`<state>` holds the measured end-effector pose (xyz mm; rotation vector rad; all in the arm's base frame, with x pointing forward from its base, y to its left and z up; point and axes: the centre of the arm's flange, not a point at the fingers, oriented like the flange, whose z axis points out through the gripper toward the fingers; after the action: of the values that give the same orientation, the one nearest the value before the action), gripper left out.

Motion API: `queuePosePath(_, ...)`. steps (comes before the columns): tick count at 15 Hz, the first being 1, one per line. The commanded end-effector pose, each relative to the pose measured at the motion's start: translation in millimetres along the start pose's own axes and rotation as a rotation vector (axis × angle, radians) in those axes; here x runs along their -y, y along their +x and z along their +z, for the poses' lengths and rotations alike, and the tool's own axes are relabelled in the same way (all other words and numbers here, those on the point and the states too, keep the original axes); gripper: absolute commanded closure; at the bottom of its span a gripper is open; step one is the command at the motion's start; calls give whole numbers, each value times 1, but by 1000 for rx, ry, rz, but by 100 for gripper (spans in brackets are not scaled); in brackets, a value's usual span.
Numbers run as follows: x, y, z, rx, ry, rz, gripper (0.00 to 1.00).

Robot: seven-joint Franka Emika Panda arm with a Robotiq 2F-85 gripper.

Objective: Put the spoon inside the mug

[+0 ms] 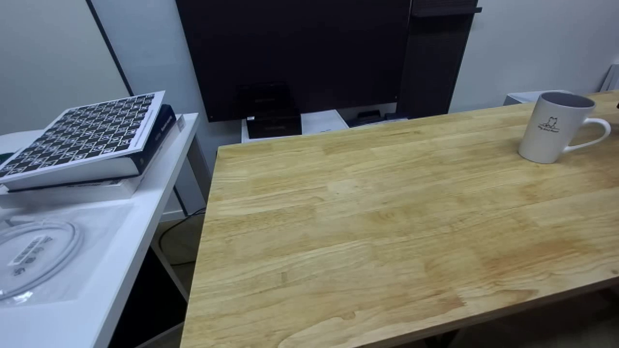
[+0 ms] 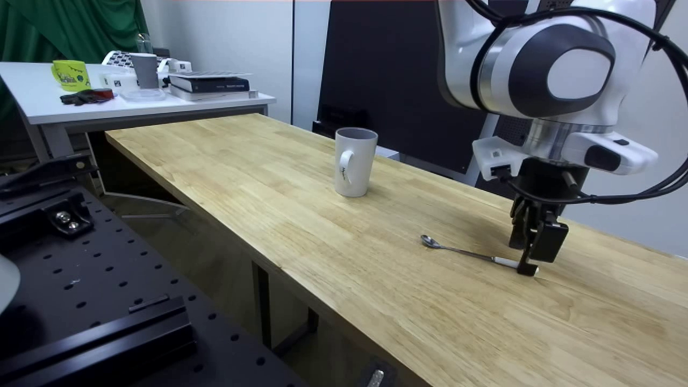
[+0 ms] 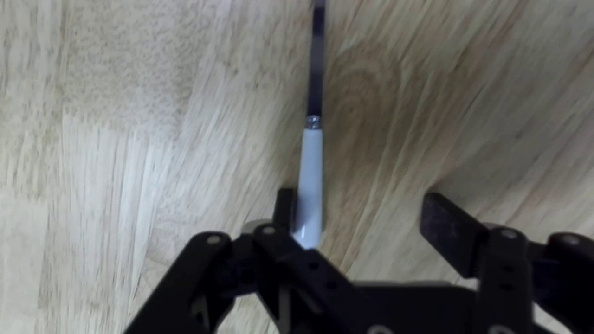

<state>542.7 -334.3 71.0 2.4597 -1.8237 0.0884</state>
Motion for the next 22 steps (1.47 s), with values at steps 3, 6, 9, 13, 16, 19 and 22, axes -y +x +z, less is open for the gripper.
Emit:
queuePosePath(3,5,2,0,-34,-27,45,73)
queuePosePath(6,5,3,0,-43,-35,56,95)
queuePosePath(9,6,7,-3,-48,-41,75,96)
queuePosePath(13,14,2,-18,-62,-34,62,96)
queuePosePath(16,30,-7,-48,-85,-10,16,96)
queuePosePath(19,50,-21,-83,-140,16,-39,96)
queuePosePath(22,71,-37,-117,-206,42,-98,96)
